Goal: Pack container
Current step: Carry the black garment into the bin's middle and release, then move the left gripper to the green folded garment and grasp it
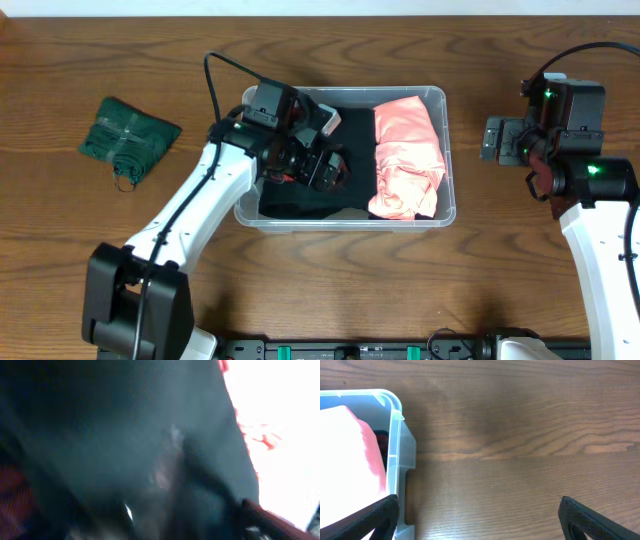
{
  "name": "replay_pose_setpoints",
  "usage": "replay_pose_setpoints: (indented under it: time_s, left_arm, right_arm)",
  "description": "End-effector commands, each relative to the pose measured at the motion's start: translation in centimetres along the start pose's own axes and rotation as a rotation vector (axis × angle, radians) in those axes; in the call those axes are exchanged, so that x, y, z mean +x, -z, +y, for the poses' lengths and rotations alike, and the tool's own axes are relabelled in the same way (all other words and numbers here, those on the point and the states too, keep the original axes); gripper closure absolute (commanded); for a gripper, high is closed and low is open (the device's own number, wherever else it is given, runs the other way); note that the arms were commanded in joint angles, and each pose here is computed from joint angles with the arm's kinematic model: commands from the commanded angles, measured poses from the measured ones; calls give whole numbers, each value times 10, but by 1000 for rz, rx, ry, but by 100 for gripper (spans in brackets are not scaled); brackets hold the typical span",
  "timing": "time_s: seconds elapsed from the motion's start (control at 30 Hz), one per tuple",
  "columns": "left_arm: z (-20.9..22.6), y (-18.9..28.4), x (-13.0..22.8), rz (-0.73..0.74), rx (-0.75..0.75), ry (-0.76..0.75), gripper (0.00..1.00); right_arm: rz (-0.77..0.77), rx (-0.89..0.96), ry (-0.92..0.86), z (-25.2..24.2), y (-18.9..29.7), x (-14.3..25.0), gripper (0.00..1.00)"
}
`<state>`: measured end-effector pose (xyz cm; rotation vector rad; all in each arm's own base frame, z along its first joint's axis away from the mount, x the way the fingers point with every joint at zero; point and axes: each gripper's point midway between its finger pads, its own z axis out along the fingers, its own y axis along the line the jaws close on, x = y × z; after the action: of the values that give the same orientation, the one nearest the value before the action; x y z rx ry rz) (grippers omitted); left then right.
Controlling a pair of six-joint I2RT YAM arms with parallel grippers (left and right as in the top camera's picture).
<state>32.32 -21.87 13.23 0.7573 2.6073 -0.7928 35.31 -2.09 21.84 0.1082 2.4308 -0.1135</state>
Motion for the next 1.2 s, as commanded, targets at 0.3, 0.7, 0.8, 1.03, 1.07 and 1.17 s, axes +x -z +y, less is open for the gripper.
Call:
replay_pose_setpoints:
  time_s: [0.3,0.7,0.8,1.03,1.07,1.17]
  left_arm:
    - [103,253,3,-395,-721,376,2]
    - [291,285,136,-419,-766,1138,2]
    - [327,254,138,-424,-630,1156,2]
    - [371,186,141,-394,-431,1143,2]
    - [376,178,141,-394,-411,1144,2]
    - [387,161,143,-395,-374,1144,2]
  right_arm:
    - [-14,15,-17,-5,4,-2,1]
    - [-14,13,-16,-5,4,-2,1]
    - [-14,13,-16,-5,4,-2,1]
    - [-11,13,-16,-5,4,-1,1]
    - [-11,13,-16,-5,4,-1,1]
    - [-10,-5,-16,-2,4,-1,1]
